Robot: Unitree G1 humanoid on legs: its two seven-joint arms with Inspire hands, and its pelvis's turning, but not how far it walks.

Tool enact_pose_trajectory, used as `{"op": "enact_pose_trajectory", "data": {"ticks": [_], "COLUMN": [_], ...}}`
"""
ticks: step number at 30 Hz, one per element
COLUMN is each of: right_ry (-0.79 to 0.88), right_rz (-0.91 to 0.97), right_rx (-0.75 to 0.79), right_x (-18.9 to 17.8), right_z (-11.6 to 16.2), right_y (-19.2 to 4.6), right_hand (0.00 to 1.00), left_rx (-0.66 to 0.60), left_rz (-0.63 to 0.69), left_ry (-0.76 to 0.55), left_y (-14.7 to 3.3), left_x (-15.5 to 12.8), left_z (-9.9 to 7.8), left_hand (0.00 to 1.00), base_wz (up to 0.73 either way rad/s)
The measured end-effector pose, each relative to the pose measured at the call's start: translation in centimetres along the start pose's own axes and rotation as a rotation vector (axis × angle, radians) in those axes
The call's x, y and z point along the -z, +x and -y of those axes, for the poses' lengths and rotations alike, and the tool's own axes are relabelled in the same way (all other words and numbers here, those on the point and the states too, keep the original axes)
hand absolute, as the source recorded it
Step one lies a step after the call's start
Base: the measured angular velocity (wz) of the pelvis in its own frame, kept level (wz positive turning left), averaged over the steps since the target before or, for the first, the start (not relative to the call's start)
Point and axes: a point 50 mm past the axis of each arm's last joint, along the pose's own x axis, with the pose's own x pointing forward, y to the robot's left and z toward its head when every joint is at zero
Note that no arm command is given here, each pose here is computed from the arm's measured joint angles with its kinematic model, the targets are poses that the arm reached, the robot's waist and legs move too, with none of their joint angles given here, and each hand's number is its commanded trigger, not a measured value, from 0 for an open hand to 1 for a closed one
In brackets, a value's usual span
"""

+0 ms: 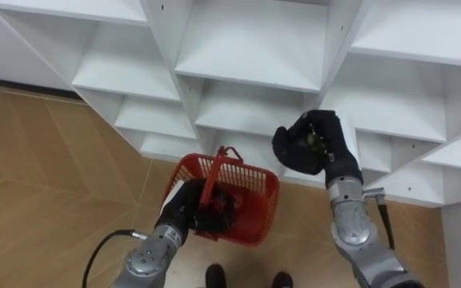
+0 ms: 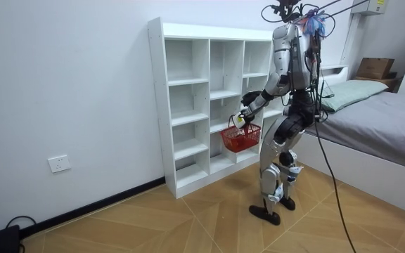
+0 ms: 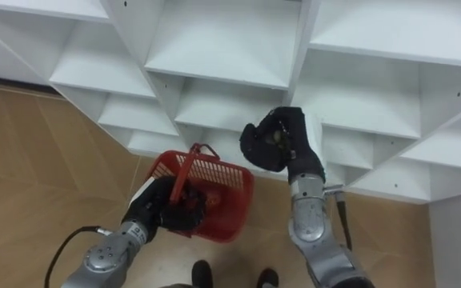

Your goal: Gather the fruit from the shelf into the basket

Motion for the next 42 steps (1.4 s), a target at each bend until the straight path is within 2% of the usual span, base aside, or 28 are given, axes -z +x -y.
{"op": "enact_pose_trajectory", "data": {"ticks": [4, 21, 32, 33, 34, 35, 37, 42], "right_ry": [-0.013, -0.021, -0.035, -0.036, -0.037, -0.037, -0.037, -0.033], "right_rz": [0.005, 0.019, 0.018, 0.016, 0.016, 0.016, 0.014, 0.024], "right_rx": [-0.073, -0.232, -0.282, -0.277, -0.278, -0.279, -0.285, -0.275], "right_x": [0.0, 0.0, 0.1, 0.2, 0.2, 0.2, 0.2, 0.0], "right_z": [-1.4, -3.6, -3.8, -3.7, -3.7, -3.7, -3.7, -3.6], "right_y": [-0.8, -2.6, -2.7, -2.7, -2.7, -2.7, -2.8, -2.6], "right_hand": [1.0, 1.0, 1.0, 0.89, 0.62, 0.53, 0.02, 0.0], "left_rx": [0.005, 0.031, 0.078, 0.082, 0.088, 0.093, 0.101, 0.128], "left_rz": [0.028, 0.041, 0.066, 0.065, 0.064, 0.064, 0.061, 0.057], "left_ry": [-0.003, -0.018, -0.021, -0.021, -0.022, -0.022, -0.022, -0.021], "left_y": [0.0, 0.1, 0.0, -0.1, -0.1, -0.2, -0.2, -0.3], "left_x": [-0.5, -0.7, -1.2, -1.1, -1.1, -1.1, -1.0, -0.8], "left_z": [0.2, 1.2, 2.1, 2.1, 2.2, 2.2, 2.2, 2.5], "left_hand": [1.0, 1.0, 1.0, 1.0, 1.0, 1.0, 1.0, 1.0], "base_wz": [0.0, 0.0, 0.01, 0.0, 0.0, 0.0, 0.0, 0.0]}}
